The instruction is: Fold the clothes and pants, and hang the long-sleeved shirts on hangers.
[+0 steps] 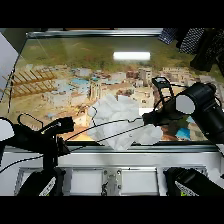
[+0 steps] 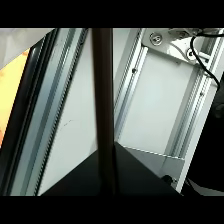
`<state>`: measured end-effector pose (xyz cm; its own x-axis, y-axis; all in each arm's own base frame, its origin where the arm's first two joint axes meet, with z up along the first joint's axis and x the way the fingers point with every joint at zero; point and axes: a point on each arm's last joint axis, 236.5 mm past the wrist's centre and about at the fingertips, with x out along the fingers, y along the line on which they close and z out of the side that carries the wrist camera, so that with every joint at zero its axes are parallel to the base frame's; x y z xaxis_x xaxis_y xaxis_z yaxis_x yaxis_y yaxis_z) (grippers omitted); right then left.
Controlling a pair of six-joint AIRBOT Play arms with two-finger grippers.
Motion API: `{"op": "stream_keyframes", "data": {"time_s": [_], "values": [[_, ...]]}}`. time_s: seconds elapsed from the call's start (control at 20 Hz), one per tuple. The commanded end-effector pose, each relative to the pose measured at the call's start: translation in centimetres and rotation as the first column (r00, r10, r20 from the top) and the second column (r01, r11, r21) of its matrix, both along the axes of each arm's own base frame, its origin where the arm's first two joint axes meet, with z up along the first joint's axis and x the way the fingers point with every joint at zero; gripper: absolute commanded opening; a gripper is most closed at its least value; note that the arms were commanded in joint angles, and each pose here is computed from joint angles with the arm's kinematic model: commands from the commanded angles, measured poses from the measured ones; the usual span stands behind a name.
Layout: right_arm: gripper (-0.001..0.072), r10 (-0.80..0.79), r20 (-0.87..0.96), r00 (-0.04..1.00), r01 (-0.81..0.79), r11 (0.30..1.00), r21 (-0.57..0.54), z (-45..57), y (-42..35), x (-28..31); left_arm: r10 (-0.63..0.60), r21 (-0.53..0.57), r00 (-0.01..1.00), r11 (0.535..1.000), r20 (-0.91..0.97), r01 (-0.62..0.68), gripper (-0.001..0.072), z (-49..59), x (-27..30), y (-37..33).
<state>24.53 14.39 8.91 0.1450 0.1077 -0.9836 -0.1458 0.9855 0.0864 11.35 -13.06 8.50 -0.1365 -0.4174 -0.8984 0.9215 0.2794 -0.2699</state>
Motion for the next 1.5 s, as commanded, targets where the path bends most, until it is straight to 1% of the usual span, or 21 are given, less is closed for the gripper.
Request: {"op": "stream_keyframes", "data": {"time_s": [0.0, 0.3, 0.7, 1.05, 1.15, 1.25, 1.35, 1.45], "values": [[0.0018, -0.053, 0.001, 0.999, 0.053, 0.999, 0.007, 0.0, -0.6, 0.5, -0.039, 0.003, 0.999, 0.999, -0.003, 0.039, 0.0012, 0.0, -0.7, -0.8], [0.0018, -0.057, -0.005, 0.998, 0.057, 0.998, 0.02, 0.0, -0.5, 0.5, 0.011, -0.014, 0.999, 1.0, 0.039, -0.01, 0.0012, 0.0, 0.8, -1.5], [0.0018, -0.057, -0.004, 0.998, 0.057, 0.998, 0.02, 0.1, -0.5, 0.5, 0.03, 0.036, 0.993, 0.999, -0.113, -0.026, 0.001, -2.3, 1.5, -1.7], [0.0018, -0.057, -0.001, 0.998, 0.057, 0.998, 0.023, 0.4, -0.5, 0.5, 0.05, 0.021, 0.995, 0.999, -0.09, -0.048, 0.001, -2.9, 2.2, -2.1], [0.0018, -0.056, 0.005, 0.998, 0.056, 0.998, 0.024, 1.3, -0.5, 0.5, 0.065, 0.006, 0.993, 0.998, -0.098, -0.065, 0.001, -3.8, 2.2, -2.5], [0.0017, -0.05, 0.042, 0.998, 0.048, 0.998, 0.041, 2.6, -0.3, 1.1, 0.06, -0.056, 0.994, 0.996, -0.096, -0.065, 0.001, -4.3, 2.3, -3.8], [0.0018, -0.049, 0.069, 0.996, 0.046, 0.998, 0.051, 3.7, -0.1, 1.6, 0.05, -0.082, 0.997, 0.995, -0.056, -0.055, 0.0011, -4.7, 2.9, -4.7], [0.0018, 0.003, 0.067, 0.998, -0.005, 0.999, 0.035, 4.3, 0.0, 1.8, 0.05, -0.105, 0.999, 0.993, 0.003, -0.05, 0.0011, -4.7, 4.0, -5.7]]}}
